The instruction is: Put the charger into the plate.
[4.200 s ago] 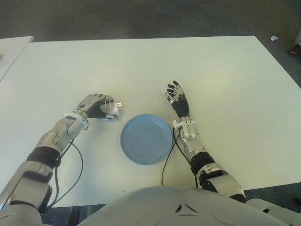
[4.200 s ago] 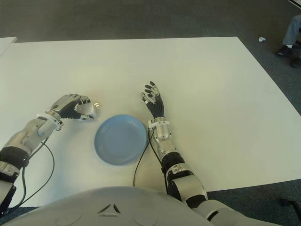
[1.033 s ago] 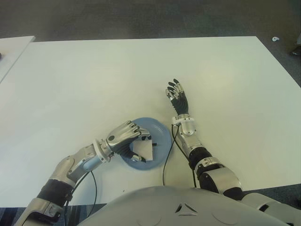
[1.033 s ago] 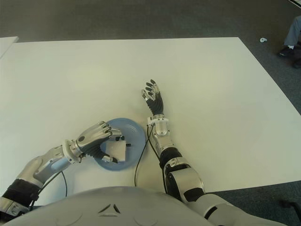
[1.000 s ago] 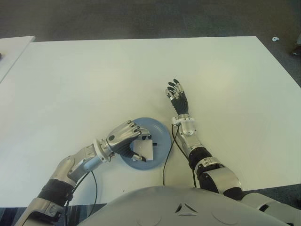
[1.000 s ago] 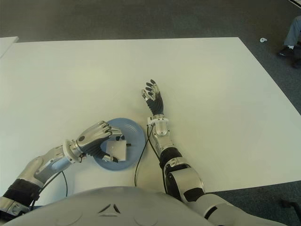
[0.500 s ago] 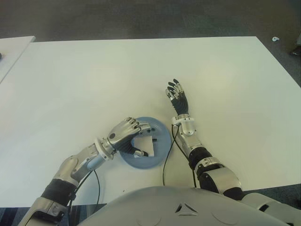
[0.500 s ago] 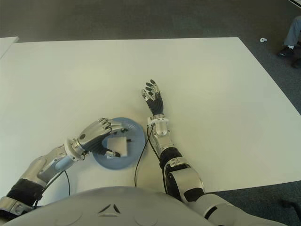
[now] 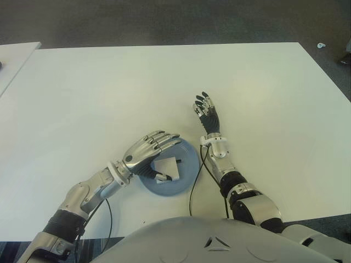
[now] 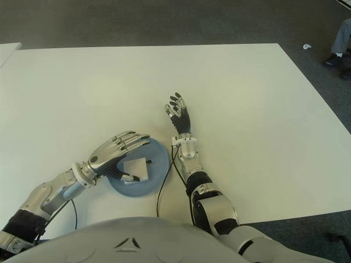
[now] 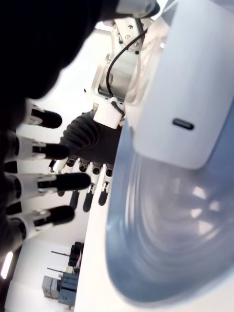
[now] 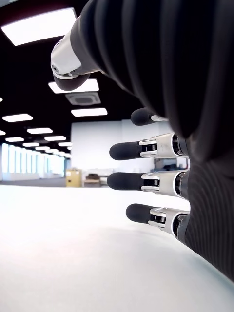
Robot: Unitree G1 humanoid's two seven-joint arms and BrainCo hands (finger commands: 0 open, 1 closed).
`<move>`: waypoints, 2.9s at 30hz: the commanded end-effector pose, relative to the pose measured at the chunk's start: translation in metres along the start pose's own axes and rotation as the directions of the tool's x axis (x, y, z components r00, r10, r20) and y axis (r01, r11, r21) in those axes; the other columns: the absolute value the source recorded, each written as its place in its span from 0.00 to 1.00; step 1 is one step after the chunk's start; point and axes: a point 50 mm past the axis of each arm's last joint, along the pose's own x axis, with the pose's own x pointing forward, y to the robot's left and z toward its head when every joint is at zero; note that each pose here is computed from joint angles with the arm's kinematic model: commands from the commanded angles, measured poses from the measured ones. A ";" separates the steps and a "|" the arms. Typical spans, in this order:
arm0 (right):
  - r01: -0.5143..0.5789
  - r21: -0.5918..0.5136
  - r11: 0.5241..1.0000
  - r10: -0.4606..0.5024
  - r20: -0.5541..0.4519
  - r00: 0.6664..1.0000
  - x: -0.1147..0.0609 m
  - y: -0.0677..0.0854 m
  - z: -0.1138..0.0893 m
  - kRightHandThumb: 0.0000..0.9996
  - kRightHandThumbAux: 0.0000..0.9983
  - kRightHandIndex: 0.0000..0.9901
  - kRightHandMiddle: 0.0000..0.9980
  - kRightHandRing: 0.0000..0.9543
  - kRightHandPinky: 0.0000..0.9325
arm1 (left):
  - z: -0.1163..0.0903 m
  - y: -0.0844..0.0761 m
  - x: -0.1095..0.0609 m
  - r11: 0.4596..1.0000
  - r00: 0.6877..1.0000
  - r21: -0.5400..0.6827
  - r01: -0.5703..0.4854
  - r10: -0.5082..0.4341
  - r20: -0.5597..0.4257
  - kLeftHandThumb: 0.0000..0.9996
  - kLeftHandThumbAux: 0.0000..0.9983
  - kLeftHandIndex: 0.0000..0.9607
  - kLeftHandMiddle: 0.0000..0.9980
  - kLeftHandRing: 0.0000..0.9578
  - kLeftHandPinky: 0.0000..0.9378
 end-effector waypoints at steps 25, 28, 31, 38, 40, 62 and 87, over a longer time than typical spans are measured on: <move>0.014 0.082 0.997 -0.003 -0.140 0.990 -0.030 0.019 -0.028 0.08 0.58 0.02 0.20 0.19 0.16 | -0.060 0.073 0.013 0.824 0.958 -0.492 -0.281 0.213 -0.190 0.14 0.42 0.00 0.03 0.01 0.00; 0.018 0.090 0.996 -0.005 -0.141 0.990 -0.030 0.019 -0.029 0.09 0.59 0.01 0.20 0.20 0.17 | -0.075 0.074 0.014 0.763 0.947 -0.564 -0.315 0.211 -0.243 0.11 0.42 0.00 0.02 0.00 0.00; 0.021 0.094 0.995 -0.007 -0.143 0.990 -0.031 0.018 -0.029 0.10 0.60 0.00 0.19 0.20 0.17 | -0.094 0.070 0.013 0.720 0.928 -0.593 -0.360 0.214 -0.304 0.09 0.42 0.00 0.01 0.00 0.00; 0.025 0.098 0.995 -0.010 -0.148 0.989 -0.033 0.015 -0.031 0.12 0.59 0.00 0.17 0.18 0.17 | -0.116 0.054 -0.001 0.578 0.863 -0.657 -0.484 0.193 -0.466 0.03 0.44 0.00 0.00 0.00 0.00; 0.024 0.099 0.995 -0.008 -0.151 0.988 -0.033 0.015 -0.032 0.12 0.58 0.00 0.17 0.18 0.17 | -0.117 0.046 -0.001 0.508 0.846 -0.688 -0.518 0.187 -0.499 0.02 0.45 0.00 0.00 0.00 0.00; 0.011 0.092 0.996 0.003 -0.158 0.987 -0.038 0.006 -0.034 0.05 0.53 0.00 0.14 0.15 0.15 | -0.122 -0.004 -0.012 0.072 0.668 -0.665 -0.744 0.126 -0.734 0.00 0.54 0.00 0.00 0.00 0.00; 0.110 0.081 0.991 -0.096 -0.157 0.983 -0.040 -0.005 -0.032 0.05 0.56 0.00 0.00 0.00 0.00 | -0.096 -0.023 -0.018 0.209 0.781 -0.759 -0.617 0.047 -0.622 0.02 0.47 0.00 0.00 0.00 0.00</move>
